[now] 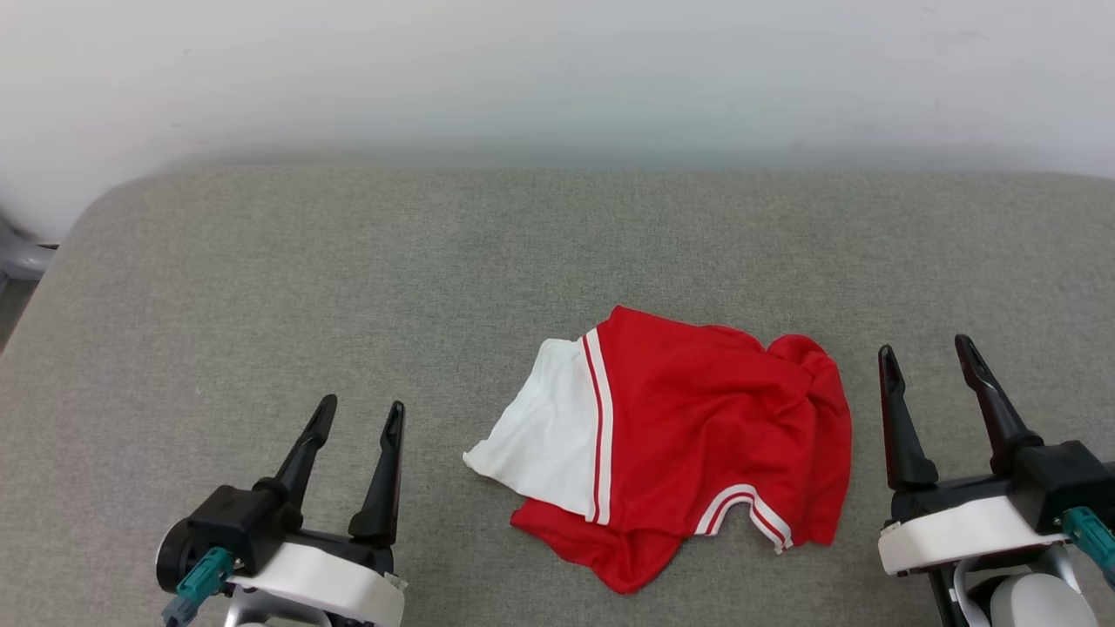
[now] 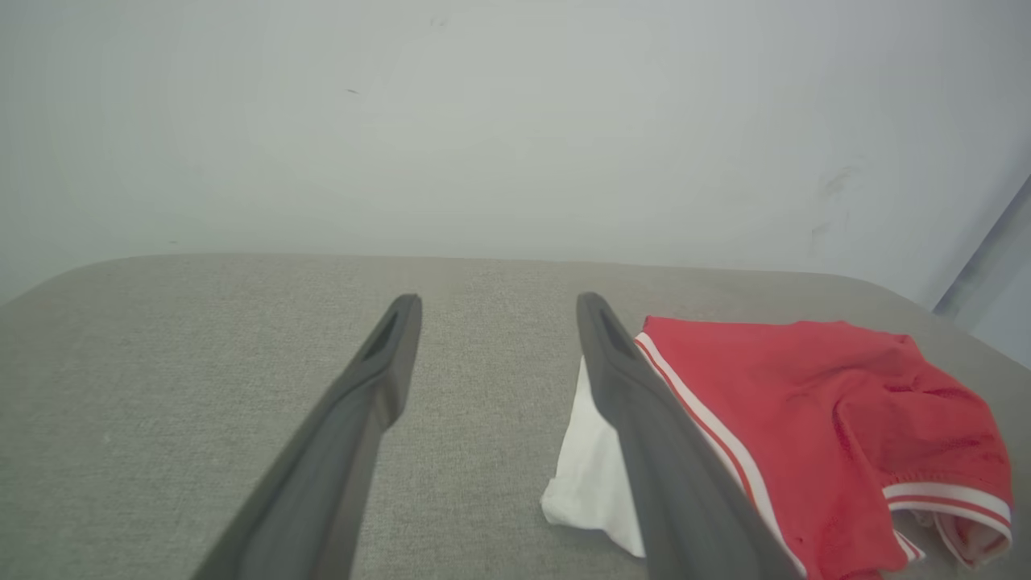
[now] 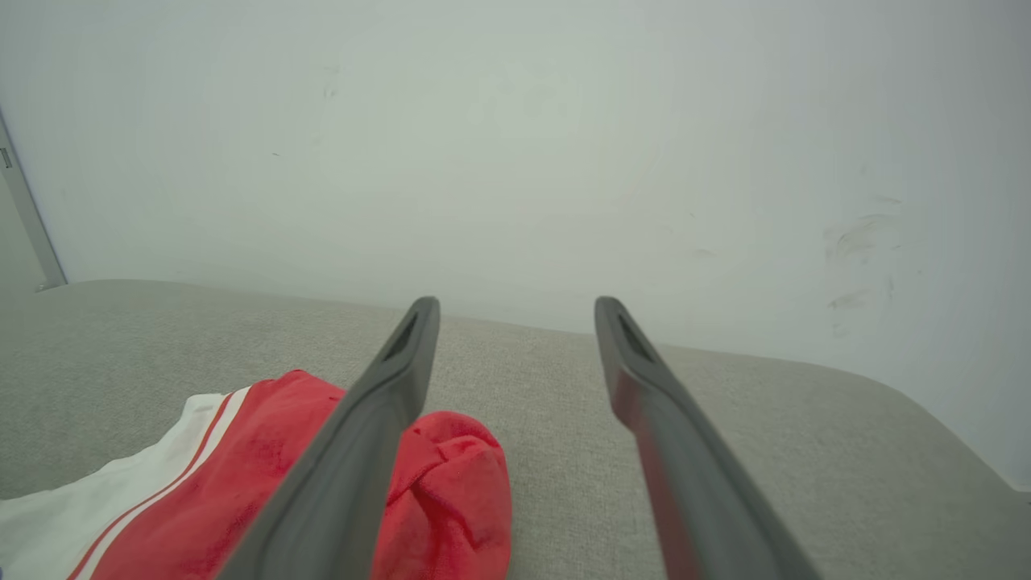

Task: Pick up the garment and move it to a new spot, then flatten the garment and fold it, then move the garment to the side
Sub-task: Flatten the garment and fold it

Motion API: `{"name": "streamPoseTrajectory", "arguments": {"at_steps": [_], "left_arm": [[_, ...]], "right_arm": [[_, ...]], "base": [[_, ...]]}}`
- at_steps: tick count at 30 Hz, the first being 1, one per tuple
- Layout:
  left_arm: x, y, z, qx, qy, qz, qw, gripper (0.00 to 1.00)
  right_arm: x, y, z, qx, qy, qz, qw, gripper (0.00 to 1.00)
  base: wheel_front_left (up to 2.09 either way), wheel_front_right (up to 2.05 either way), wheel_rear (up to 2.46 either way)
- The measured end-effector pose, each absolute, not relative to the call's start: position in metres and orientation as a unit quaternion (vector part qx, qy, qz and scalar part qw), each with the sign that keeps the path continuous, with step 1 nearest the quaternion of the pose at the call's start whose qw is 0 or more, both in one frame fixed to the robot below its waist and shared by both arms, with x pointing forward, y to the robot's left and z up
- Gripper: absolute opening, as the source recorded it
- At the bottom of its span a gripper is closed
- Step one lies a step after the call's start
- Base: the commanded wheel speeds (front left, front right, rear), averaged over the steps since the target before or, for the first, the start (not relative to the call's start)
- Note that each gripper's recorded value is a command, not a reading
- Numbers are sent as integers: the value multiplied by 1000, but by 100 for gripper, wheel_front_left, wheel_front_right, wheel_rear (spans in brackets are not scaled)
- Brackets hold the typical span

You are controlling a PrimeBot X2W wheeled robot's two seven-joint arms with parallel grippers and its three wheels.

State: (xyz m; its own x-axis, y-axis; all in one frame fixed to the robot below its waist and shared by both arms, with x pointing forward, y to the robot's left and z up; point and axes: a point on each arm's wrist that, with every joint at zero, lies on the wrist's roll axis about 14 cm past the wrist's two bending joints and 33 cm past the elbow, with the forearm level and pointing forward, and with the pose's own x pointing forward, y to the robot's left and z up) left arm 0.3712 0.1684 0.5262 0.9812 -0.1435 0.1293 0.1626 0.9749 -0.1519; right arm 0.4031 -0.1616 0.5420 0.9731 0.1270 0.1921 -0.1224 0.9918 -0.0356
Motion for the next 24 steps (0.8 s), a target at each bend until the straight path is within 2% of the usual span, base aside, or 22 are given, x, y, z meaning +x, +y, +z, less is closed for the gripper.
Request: {"name": "streamPoseTrajectory", "arguments": {"at_steps": [3,11,17,24], "left_arm": [[373,165,514,-81,-39,-81,993,100],[392,141,471,-71,111,-128,983,100],[396,125,442,-34,246,-169,954,100],[406,119,418,-3,317,-179,931,100]], "right_arm": [[404,-162,539,-13,-94,63,994,100],[407,-169,523,-16,-72,53,996,100],[412,-171,507,-18,-50,51,997,100],[419,-177,497,-20,-38,43,998,100]], "base": [[0,0,0],[0,0,0],[0,0,0],[0,0,0]]}}
